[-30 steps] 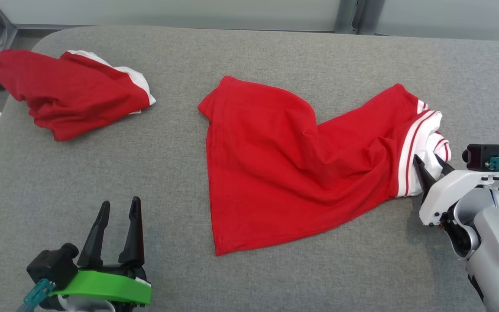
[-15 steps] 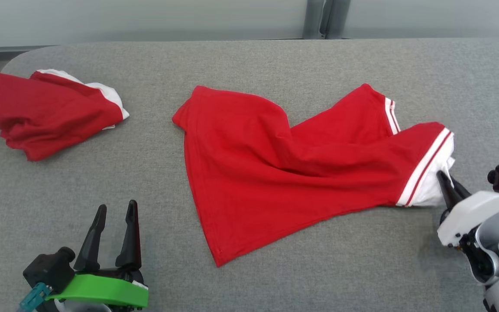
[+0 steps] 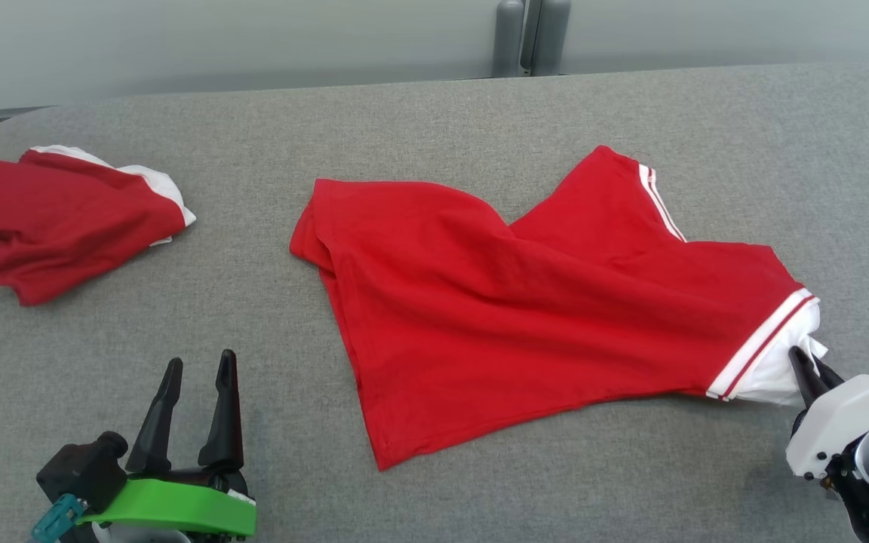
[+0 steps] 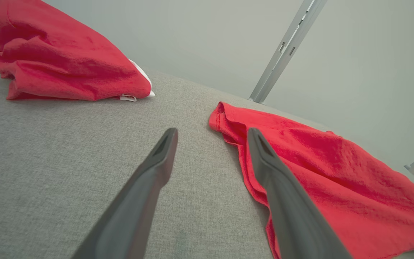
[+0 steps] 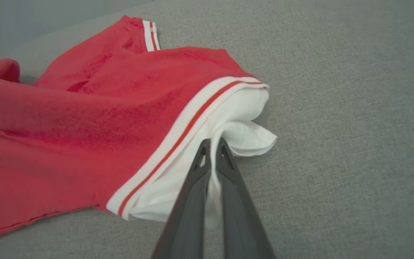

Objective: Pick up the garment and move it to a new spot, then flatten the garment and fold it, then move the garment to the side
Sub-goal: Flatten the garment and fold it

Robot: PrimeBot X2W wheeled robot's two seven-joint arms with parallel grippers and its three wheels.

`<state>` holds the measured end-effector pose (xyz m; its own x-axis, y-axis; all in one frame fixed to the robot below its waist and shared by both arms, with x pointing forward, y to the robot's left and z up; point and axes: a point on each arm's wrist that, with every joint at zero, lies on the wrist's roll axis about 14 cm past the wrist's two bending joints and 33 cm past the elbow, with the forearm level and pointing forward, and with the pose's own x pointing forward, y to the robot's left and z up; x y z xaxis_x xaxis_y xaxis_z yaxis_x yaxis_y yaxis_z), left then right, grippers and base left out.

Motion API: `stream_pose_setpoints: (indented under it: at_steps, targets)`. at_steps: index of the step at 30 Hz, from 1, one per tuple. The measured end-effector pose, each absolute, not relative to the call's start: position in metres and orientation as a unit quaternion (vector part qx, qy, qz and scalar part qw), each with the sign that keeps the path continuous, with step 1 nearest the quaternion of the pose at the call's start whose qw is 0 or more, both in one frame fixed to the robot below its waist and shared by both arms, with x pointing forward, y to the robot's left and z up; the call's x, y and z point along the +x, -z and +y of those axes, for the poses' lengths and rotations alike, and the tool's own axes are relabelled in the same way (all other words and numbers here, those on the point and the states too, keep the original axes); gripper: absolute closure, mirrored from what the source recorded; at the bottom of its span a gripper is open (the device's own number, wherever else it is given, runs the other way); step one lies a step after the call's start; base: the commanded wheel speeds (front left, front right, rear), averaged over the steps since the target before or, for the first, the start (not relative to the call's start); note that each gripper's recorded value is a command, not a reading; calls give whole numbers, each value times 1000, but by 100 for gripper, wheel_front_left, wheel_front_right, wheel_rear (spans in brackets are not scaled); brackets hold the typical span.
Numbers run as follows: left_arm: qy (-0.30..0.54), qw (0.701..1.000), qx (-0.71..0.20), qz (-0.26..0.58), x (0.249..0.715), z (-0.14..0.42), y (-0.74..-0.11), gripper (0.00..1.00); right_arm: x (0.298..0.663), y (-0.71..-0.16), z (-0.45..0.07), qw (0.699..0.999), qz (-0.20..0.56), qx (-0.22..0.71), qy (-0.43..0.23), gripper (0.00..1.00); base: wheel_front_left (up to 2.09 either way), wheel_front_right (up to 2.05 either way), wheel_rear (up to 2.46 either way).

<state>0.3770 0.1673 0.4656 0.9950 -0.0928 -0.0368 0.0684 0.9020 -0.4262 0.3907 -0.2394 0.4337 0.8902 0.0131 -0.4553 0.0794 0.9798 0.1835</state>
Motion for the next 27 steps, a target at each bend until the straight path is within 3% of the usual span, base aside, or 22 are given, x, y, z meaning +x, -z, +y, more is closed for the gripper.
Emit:
stream_pose_setpoints:
  at_steps: [2,3,4,5,9,14,27]
  targets:
    - [42,975,-218,29,377,167,-465,0,385,-430,-242,965,246,87,26,100,0,0,0]
    - [42,975,-218,29,377,167,-465,0,383,-429,-242,964,249,89,30,83,0,0,0]
    - [42,975,-218,29,377,167,-465,0,383,-429,-242,964,249,89,30,54,0,0,0]
    - [42,975,-218,29,377,166,-465,0,382,-428,-241,963,250,93,33,0,0,0,0]
    - [48,974,-218,28,380,163,-466,0,361,-425,-259,961,246,101,75,0,0,0,0]
    - [59,974,-217,25,383,157,-469,0,364,-447,-276,973,193,84,97,0,0,0,0]
    - [106,972,-206,29,407,129,-476,0,416,-456,-224,981,190,31,-11,0,0,0,0]
